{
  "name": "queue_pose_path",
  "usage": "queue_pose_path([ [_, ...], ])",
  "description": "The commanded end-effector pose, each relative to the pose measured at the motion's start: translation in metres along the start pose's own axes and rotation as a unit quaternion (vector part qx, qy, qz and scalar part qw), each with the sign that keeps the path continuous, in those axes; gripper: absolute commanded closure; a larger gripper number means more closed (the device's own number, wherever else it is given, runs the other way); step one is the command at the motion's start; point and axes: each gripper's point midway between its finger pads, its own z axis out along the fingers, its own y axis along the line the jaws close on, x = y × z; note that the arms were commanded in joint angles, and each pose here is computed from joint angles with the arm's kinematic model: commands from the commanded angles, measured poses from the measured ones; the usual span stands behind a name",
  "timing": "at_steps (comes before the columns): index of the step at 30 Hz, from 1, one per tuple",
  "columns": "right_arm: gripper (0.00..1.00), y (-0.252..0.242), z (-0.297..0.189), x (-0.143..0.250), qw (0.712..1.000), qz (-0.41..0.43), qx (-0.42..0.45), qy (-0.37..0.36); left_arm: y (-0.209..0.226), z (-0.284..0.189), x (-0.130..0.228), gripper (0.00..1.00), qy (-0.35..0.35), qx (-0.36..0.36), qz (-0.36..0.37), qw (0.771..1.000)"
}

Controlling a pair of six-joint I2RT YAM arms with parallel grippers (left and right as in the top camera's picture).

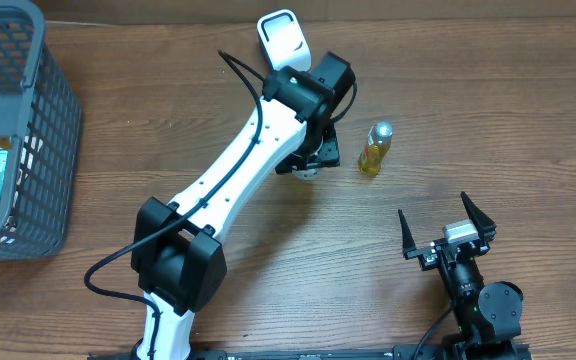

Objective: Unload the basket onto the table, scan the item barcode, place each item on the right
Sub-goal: 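Lower the green-capped jar onto the table beside the yellow bottle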

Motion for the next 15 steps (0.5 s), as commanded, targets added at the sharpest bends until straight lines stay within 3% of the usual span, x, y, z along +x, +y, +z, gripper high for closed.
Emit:
queue_pose_path([
  [1, 0.00, 0.001, 0.000, 0.003, 1.000, 0.002, -0.001, 0.000, -0.010, -0.005, 0.010, 0.88, -0.012, 0.007, -0.022, 1.000],
  [15, 0.00, 0.001, 0.000, 0.003, 1.000, 0.002, -0.001, 0.000, -0.034, 0.029, 0.021, 0.88, -0.026, 0.029, -0.044, 0.998],
])
